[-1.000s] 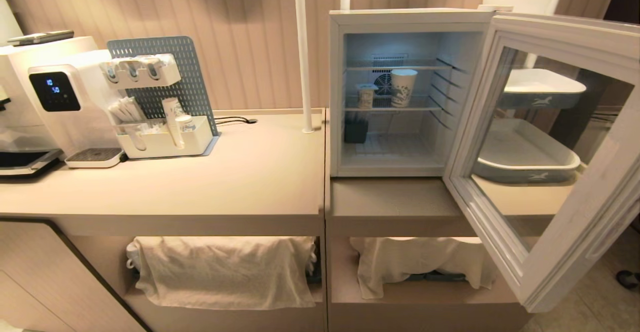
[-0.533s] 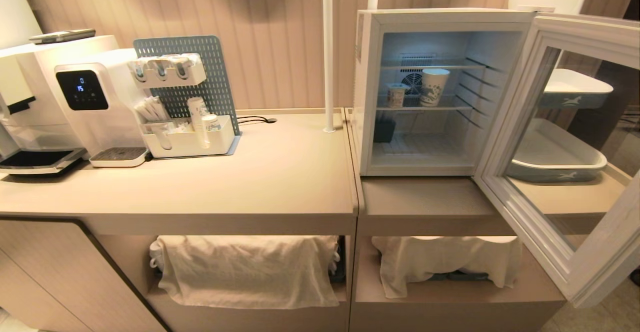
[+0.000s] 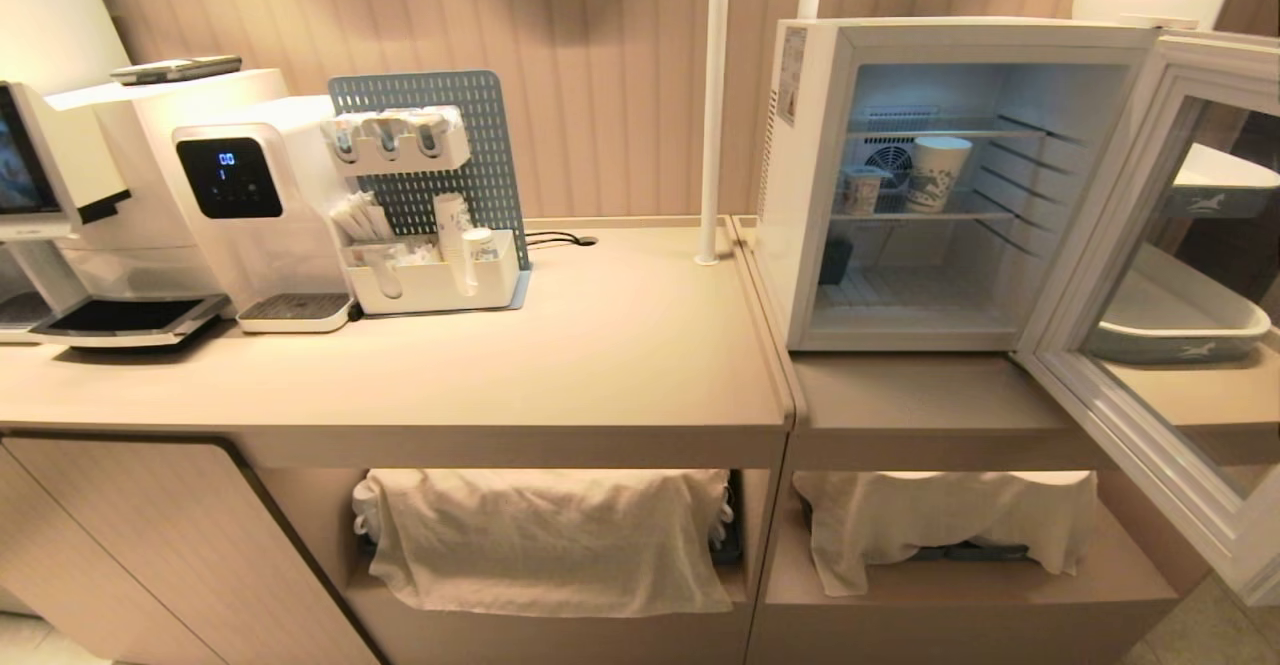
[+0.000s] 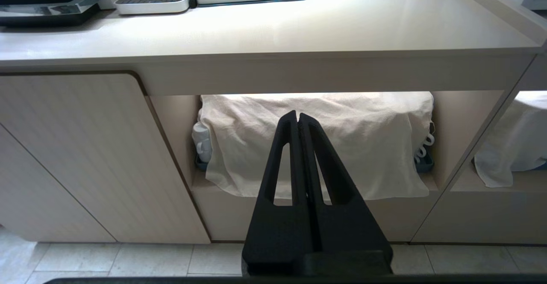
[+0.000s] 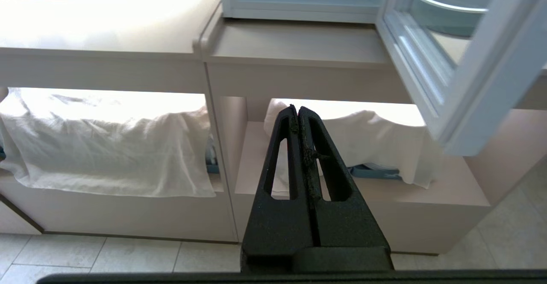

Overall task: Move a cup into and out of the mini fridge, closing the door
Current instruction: Take the yoghurt out of the freezer

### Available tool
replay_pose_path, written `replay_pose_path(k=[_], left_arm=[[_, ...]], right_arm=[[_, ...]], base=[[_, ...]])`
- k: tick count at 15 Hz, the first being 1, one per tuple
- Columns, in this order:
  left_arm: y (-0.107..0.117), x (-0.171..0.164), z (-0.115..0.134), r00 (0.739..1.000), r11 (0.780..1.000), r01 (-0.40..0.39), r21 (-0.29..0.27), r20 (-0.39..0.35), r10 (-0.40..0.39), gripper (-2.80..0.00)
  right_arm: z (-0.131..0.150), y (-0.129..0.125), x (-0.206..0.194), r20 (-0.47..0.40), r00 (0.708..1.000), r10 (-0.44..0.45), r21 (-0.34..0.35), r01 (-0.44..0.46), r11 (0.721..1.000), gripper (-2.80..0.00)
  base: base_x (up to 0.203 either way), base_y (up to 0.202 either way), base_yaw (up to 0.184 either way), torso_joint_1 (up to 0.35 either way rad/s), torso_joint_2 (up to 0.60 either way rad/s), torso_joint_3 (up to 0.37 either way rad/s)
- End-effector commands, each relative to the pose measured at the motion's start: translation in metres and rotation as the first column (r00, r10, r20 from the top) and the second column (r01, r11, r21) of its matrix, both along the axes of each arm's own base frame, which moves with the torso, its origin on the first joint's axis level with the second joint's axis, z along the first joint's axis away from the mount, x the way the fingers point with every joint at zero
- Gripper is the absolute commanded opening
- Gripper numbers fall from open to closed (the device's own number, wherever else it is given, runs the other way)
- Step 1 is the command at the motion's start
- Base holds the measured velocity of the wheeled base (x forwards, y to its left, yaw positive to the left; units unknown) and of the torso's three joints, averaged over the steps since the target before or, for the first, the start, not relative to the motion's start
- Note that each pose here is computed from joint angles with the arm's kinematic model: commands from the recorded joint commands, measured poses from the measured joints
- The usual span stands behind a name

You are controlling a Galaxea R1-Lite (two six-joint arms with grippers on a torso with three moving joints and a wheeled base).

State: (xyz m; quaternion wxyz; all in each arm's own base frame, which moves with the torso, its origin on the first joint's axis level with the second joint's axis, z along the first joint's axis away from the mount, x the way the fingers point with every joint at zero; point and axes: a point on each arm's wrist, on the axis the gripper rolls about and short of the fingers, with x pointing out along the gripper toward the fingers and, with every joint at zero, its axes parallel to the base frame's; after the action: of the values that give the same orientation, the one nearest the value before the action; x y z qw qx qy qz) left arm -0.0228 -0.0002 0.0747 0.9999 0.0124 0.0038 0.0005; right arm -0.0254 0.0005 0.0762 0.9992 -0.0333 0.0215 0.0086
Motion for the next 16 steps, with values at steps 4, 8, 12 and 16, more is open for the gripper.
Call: replay_pose_path(k=[4, 8, 12, 16], left_arm=[[0.0001, -0.0001, 0.0004, 1.0, 1.0, -0.003, 0.004, 0.002, 0.003, -2.8], [0.0001, -0.0001, 0.0004, 1.0, 1.0, -0.004, 0.001, 0.001, 0.004, -2.8], [0.0001, -0.0001, 0.0004, 1.0, 1.0, -0.004, -0.003, 0.002, 0.004, -2.8], [0.0001, -0.0001, 0.0004, 1.0, 1.0, -0.004, -0.006, 0.002, 0.004, -2.8]], right_arm=[[0.0001, 0.0, 0.0001, -0.001, 1.0, 0.001, 0.0, -0.001, 1.0, -2.8], [0.0001, 0.0, 0.0001, -0.001, 1.0, 0.001, 0.0, -0.001, 1.0, -2.8], [0.0001, 0.0, 0.0001, -0.001, 1.0, 0.001, 0.001, -0.001, 1.0, -2.8], [0.0001, 0.0, 0.0001, -0.001, 1.0, 0.001, 0.001, -0.001, 1.0, -2.8]], base=[[0.0, 0.061, 0.001, 0.001, 0.0, 0.0], [0.096, 0.002, 0.002, -0.006, 0.0, 0.003], [0.194, 0.0, 0.0, 0.004, 0.0, 0.002], [0.194, 0.0, -0.001, 0.002, 0.0, 0.002]])
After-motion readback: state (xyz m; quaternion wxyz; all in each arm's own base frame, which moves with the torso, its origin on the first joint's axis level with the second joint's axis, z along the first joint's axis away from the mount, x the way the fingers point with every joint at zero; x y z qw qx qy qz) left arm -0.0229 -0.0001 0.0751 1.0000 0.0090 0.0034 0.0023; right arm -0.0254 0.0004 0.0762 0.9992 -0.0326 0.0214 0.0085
